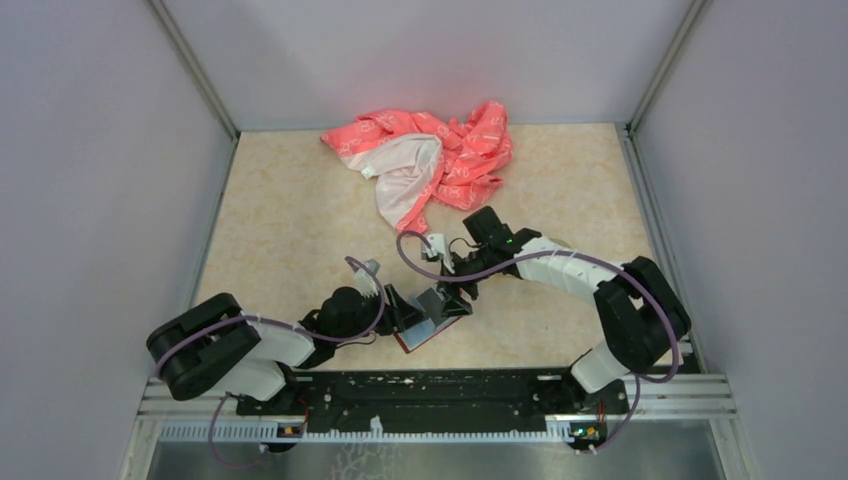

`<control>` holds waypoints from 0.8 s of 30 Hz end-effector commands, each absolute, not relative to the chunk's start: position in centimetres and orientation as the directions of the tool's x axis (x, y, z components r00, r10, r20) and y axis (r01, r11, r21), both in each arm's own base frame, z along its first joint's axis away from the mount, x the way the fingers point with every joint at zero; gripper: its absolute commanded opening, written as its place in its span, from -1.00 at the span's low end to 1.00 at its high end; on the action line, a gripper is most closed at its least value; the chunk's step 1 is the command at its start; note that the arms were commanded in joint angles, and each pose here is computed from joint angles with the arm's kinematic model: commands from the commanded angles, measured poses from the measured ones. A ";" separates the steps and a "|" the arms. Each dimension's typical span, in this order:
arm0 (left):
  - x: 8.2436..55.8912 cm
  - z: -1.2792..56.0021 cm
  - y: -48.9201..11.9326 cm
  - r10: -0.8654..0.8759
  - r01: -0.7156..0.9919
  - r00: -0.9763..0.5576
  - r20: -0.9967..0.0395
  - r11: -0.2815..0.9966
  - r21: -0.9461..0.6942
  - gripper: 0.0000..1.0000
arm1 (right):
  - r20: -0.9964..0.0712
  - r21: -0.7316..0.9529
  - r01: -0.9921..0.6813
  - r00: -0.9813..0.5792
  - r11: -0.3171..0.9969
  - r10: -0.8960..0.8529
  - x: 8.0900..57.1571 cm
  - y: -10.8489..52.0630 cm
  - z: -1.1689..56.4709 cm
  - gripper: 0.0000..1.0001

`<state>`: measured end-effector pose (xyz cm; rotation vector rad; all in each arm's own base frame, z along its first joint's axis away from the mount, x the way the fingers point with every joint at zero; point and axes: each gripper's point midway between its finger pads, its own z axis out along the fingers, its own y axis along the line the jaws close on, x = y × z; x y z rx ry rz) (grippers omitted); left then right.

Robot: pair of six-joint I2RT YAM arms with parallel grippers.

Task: Put the credit cards into the card holder
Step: Turn over the card holder at the center of the board.

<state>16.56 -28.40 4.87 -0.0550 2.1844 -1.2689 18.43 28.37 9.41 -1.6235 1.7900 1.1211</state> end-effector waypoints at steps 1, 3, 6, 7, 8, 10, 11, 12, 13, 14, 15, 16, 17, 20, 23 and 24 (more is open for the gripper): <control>16.5 5.0 -28.5 -0.313 0.284 -0.811 -0.494 0.528 -0.800 0.35 | -0.788 0.188 -0.975 -0.079 -0.116 -0.611 17.6 29.1 8.0 0.43; 16.5 5.0 -28.5 -0.313 0.283 -0.811 -0.494 0.529 -0.800 0.35 | -0.774 0.192 -0.975 -0.082 -0.109 -0.628 17.5 29.4 7.4 0.43; 16.5 5.0 -28.5 -0.314 0.285 -0.810 -0.496 0.528 -0.800 0.35 | -0.764 0.195 -0.977 -0.094 -0.089 -0.638 17.5 29.7 7.1 0.43; 16.5 5.0 -28.5 -0.314 0.284 -0.810 -0.495 0.529 -0.800 0.35 | -0.760 0.198 -0.977 -0.101 -0.081 -0.642 17.6 29.8 6.9 0.42; 16.5 5.1 -28.5 -0.313 0.285 -0.810 -0.496 0.529 -0.799 0.35 | -0.757 0.199 -0.977 -0.106 -0.074 -0.645 17.6 29.9 6.8 0.42; 16.5 5.1 -28.6 -0.312 0.286 -0.810 -0.496 0.528 -0.799 0.35 | -0.751 0.203 -0.977 -0.113 -0.065 -0.651 17.5 30.0 6.6 0.41; 16.6 5.1 -28.6 -0.313 0.287 -0.809 -0.497 0.527 -0.800 0.35 | -0.747 0.207 -0.976 -0.118 -0.060 -0.655 17.5 30.1 6.5 0.41; 16.6 5.1 -28.6 -0.312 0.286 -0.810 -0.496 0.528 -0.799 0.35 | -0.744 0.207 -0.977 -0.120 -0.057 -0.657 17.5 30.2 6.5 0.41; 16.6 5.1 -28.6 -0.313 0.286 -0.810 -0.496 0.528 -0.800 0.35 | -0.741 0.209 -0.976 -0.121 -0.055 -0.661 17.4 30.2 6.4 0.41; 16.6 5.1 -28.6 -0.313 0.285 -0.810 -0.496 0.528 -0.800 0.35 | -0.738 0.210 -0.976 -0.124 -0.051 -0.663 17.4 30.3 6.4 0.41; 16.5 5.1 -28.6 -0.313 0.285 -0.810 -0.496 0.528 -0.800 0.35 | -0.735 0.211 -0.976 -0.126 -0.049 -0.666 17.4 30.4 6.3 0.40; 16.5 5.1 -28.6 -0.313 0.285 -0.810 -0.495 0.528 -0.800 0.35 | -0.733 0.214 -0.976 -0.128 -0.048 -0.668 17.3 30.4 6.3 0.40; 16.5 5.1 -28.5 -0.313 0.285 -0.810 -0.496 0.528 -0.800 0.35 | -0.732 0.216 -0.975 -0.129 -0.048 -0.669 17.3 30.4 6.3 0.40; 16.5 5.1 -28.5 -0.313 0.286 -0.810 -0.496 0.528 -0.800 0.35 | -0.726 0.219 -0.975 -0.139 -0.035 -0.673 17.4 30.4 6.2 0.39; 16.5 5.0 -28.5 -0.312 0.285 -0.811 -0.496 0.529 -0.799 0.35 | -0.717 0.216 -0.976 -0.152 -0.009 -0.680 17.8 30.5 6.1 0.37; 16.5 5.0 -28.5 -0.311 0.285 -0.811 -0.496 0.529 -0.799 0.35 | -0.713 0.217 -0.976 -0.161 0.004 -0.682 18.0 30.4 6.1 0.36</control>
